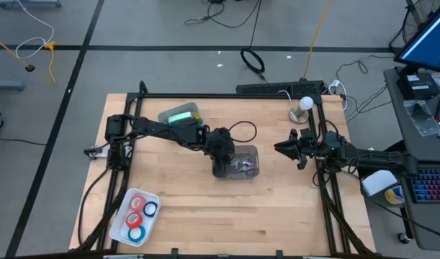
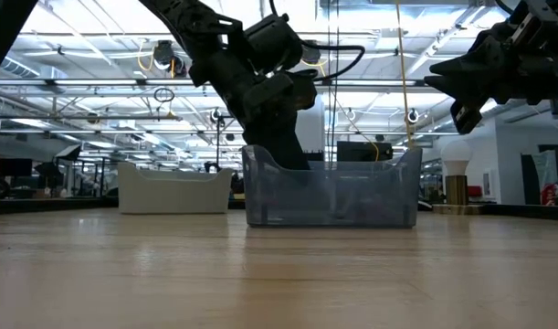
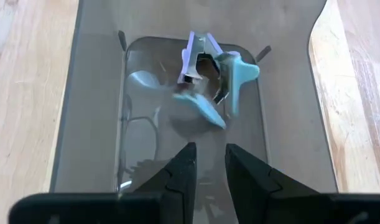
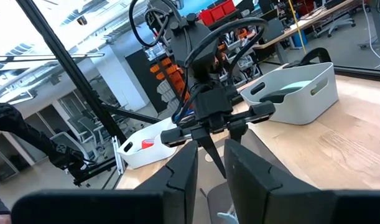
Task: Pick and place Stapler, Stapler remover, tape
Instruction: Return to Home Position
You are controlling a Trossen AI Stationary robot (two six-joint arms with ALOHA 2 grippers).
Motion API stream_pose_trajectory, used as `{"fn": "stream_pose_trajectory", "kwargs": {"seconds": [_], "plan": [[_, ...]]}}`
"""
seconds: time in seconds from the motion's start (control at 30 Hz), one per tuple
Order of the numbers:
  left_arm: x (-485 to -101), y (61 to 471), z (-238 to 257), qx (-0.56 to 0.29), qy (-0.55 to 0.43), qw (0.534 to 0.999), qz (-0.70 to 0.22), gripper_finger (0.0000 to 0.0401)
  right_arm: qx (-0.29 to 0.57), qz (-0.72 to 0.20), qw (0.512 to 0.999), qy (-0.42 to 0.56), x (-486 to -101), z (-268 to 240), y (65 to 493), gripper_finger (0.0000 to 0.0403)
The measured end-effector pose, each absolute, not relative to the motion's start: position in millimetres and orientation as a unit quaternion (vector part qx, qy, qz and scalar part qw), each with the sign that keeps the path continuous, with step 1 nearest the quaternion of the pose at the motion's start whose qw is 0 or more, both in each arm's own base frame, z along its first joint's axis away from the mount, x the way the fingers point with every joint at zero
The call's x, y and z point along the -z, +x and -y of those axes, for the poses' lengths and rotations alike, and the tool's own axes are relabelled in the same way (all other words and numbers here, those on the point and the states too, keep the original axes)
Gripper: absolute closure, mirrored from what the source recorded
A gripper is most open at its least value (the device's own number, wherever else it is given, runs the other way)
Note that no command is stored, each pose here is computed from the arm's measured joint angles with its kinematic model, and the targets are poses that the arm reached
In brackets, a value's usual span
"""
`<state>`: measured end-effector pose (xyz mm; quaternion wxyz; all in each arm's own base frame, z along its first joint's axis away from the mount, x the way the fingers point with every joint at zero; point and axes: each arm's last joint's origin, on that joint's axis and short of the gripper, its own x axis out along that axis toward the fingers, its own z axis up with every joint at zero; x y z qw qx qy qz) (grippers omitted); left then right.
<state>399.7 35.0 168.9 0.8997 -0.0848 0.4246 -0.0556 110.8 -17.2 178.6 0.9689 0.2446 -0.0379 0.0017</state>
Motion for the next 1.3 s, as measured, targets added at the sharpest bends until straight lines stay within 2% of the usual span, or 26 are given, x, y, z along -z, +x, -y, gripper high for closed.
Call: {"fn": "stream_pose_trajectory", "kwargs": {"seconds": [0.13,0.3,0.63,0.9,1.0,1.17,1.3], "plan": [[-177.1,396.1,-36.3,0.052,-0.095,0.900,-0.422,0.0316,-0.002,0.038,0.969,0.245,-178.6,17.2,110.8,0.0332],[-218.1,379.6,-42.7,0.037,-0.141,0.907,-0.396,0.0316,-0.002,0.040,0.969,0.245,-179.0,17.2,110.8,0.0332],[-306.4,297.7,-42.8,0.000,-0.174,0.899,-0.402,0.0316,-0.002,0.040,0.972,0.231,-179.0,17.2,110.8,0.0332],[-362.0,236.2,-32.5,0.003,-0.177,0.927,-0.329,0.0316,-0.001,0.040,0.972,0.232,-179.0,17.2,110.8,0.0332],[-374.9,218.3,-26.7,0.014,-0.164,0.938,-0.307,0.0316,-0.001,0.040,0.972,0.232,-179.0,17.2,110.8,0.0332],[-387.0,190.1,-15.5,0.058,-0.073,0.952,-0.292,0.0316,-0.001,0.040,0.975,0.219,-179.0,17.2,110.8,0.0332],[-395.0,170.7,-11.1,0.071,-0.042,0.962,-0.259,0.0316,-0.001,0.041,0.976,0.216,-179.1,17.2,110.8,0.0332]]}}
